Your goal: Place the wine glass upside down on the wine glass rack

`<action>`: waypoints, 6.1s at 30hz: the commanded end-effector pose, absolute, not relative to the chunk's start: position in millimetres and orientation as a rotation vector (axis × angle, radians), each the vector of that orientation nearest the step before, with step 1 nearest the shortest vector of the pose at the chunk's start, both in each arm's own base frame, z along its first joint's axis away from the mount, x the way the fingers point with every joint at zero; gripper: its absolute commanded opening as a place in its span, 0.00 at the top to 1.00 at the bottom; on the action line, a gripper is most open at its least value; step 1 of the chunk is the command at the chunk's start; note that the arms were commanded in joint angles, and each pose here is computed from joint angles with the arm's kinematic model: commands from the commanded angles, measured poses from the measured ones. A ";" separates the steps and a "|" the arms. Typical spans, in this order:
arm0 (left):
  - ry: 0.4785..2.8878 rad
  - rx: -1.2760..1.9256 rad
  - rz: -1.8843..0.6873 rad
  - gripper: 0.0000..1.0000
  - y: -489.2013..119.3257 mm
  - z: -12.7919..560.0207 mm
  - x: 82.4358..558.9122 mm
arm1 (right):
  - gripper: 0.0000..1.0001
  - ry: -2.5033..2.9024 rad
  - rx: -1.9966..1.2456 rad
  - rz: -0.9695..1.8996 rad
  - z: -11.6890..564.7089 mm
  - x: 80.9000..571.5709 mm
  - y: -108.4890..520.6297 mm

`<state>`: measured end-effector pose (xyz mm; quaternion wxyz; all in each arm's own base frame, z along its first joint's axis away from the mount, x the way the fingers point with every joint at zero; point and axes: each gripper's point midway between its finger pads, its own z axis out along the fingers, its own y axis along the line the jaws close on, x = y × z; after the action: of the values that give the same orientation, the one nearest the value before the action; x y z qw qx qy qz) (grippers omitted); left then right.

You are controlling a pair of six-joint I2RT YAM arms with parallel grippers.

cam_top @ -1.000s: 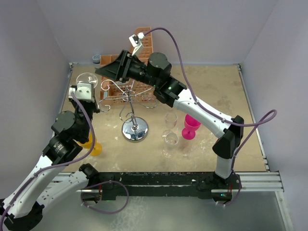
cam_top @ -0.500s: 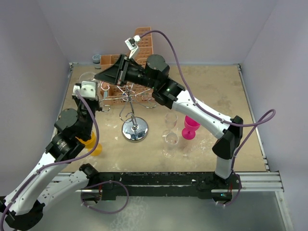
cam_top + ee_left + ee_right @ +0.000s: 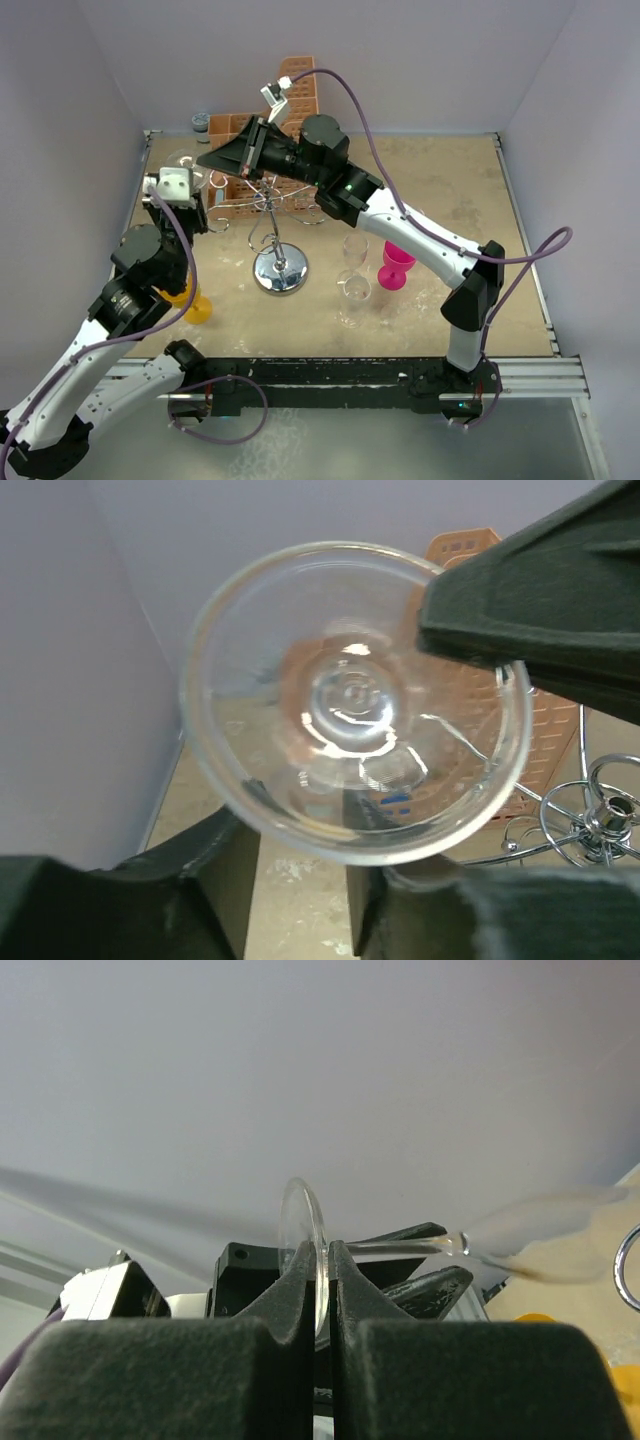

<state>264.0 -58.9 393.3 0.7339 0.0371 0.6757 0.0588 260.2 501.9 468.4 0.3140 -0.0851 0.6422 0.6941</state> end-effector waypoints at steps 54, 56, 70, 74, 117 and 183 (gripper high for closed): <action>1.254 -0.893 -0.772 0.88 -55.0 427.4 232.1 | 1.00 1.566 -0.302 1.961 485.0 228.0 495.8; 1.253 -0.894 -0.774 0.95 -54.7 427.8 231.7 | 1.00 1.569 -0.290 1.948 484.6 229.6 494.5; 1.256 -0.894 -0.827 1.00 -65.9 424.3 236.6 | 0.46 1.559 -0.130 1.841 486.6 240.1 464.3; 1.268 -0.872 -0.826 1.00 -74.3 421.2 243.8 | 0.43 1.531 -0.037 1.818 488.8 243.1 447.7; 1.339 -0.790 -0.789 1.00 -124.1 421.6 332.9 | 0.43 1.442 -0.032 1.158 450.7 218.2 275.1; 1.521 -0.790 -0.489 0.84 -63.2 366.6 289.3 | 0.45 1.638 0.183 0.921 402.8 261.4 268.4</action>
<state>297.2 -74.8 356.9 0.6128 -0.3425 0.6767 -0.2220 250.2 289.5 380.3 0.5584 0.0241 0.7153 0.4195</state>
